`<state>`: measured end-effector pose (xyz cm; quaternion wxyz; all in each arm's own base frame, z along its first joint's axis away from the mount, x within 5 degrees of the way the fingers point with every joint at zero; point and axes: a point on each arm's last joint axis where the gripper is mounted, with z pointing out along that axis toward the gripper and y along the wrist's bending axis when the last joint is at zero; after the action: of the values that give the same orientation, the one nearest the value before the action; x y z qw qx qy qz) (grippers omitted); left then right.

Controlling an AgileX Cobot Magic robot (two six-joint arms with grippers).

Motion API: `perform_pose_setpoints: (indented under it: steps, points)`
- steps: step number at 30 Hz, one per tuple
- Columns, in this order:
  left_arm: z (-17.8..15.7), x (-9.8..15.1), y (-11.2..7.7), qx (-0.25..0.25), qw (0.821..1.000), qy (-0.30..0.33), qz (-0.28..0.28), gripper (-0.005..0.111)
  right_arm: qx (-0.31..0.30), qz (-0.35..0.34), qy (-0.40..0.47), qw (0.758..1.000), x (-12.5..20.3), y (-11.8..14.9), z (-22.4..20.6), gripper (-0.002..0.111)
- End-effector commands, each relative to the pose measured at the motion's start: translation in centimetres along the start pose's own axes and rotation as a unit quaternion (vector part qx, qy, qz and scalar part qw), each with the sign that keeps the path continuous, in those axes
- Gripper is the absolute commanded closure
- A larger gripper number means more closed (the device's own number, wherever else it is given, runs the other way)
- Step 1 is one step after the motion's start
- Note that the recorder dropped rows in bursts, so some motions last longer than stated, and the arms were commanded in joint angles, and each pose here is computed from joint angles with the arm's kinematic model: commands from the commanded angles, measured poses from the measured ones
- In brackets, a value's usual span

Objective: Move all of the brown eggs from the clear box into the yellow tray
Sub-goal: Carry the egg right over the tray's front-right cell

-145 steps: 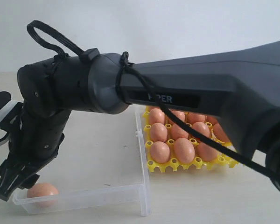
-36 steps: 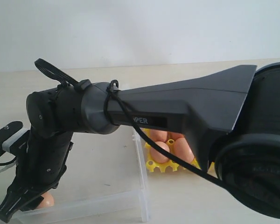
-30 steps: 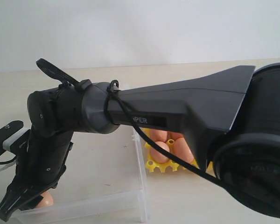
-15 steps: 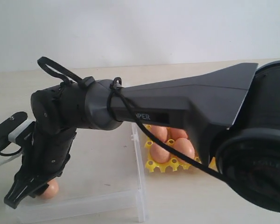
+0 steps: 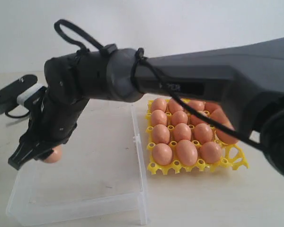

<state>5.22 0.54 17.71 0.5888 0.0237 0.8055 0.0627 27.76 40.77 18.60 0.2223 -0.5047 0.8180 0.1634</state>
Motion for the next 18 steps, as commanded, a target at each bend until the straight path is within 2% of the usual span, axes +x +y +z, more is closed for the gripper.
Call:
perform_pose_setpoints:
  steps: [1, 9, 18]
  points:
    - [0.0, -0.2, 0.0, 0.003, 1.0, -0.007, -0.003, 0.107, 0.021, 0.014, -0.057, 0.998, -1.5, -1.5, -3.5, 0.108]
    - [0.0, -0.2, 0.0, 0.003, 1.0, -0.007, -0.003, 0.107, 0.053, 0.047, -0.159, 0.985, -3.5, -3.9, -8.8, 0.108]
    - [0.0, -0.2, 0.0, 0.003, 1.0, -0.007, -0.003, 0.107, 0.062, 0.108, -0.257, 0.958, -4.7, -6.5, -12.0, 0.108]
